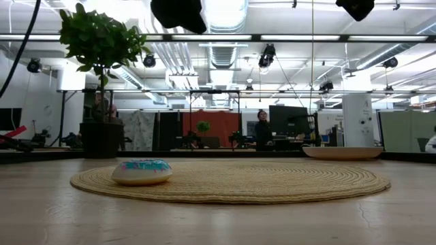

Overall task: Pick & Place donuts
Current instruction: Put the small blue donut on the gray plate

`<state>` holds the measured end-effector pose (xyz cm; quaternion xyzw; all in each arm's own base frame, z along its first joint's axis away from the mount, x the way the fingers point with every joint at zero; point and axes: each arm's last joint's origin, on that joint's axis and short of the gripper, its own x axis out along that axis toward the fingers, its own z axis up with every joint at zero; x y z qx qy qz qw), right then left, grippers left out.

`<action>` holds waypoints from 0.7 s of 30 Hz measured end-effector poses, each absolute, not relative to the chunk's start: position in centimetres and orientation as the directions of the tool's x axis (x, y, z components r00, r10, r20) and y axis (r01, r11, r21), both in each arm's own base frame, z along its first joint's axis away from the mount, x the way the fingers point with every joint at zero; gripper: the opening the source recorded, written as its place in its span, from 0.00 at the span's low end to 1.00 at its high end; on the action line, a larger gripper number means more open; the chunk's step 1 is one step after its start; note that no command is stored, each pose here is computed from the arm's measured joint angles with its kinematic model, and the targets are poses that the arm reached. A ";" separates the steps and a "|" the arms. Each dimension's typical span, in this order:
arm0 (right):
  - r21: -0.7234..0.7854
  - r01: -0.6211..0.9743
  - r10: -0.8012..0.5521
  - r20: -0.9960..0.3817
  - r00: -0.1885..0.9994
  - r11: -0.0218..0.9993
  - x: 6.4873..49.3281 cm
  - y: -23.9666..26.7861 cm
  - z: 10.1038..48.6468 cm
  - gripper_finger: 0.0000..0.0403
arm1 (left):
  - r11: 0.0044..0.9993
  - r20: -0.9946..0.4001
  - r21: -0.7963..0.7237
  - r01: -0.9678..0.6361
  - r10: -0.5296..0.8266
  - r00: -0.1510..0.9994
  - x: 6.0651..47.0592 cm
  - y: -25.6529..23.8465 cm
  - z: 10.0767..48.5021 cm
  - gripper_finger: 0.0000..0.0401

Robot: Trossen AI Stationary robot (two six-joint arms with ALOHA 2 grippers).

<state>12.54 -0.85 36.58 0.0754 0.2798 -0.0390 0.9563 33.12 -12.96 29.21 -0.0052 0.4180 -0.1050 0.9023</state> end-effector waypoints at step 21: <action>0.167 0.146 -0.032 -0.546 0.837 0.975 12.7 -0.9 36.5 0.02 | 0.966 -0.763 -0.094 0.241 -0.225 0.606 30.4 -16.7 23.3 0.54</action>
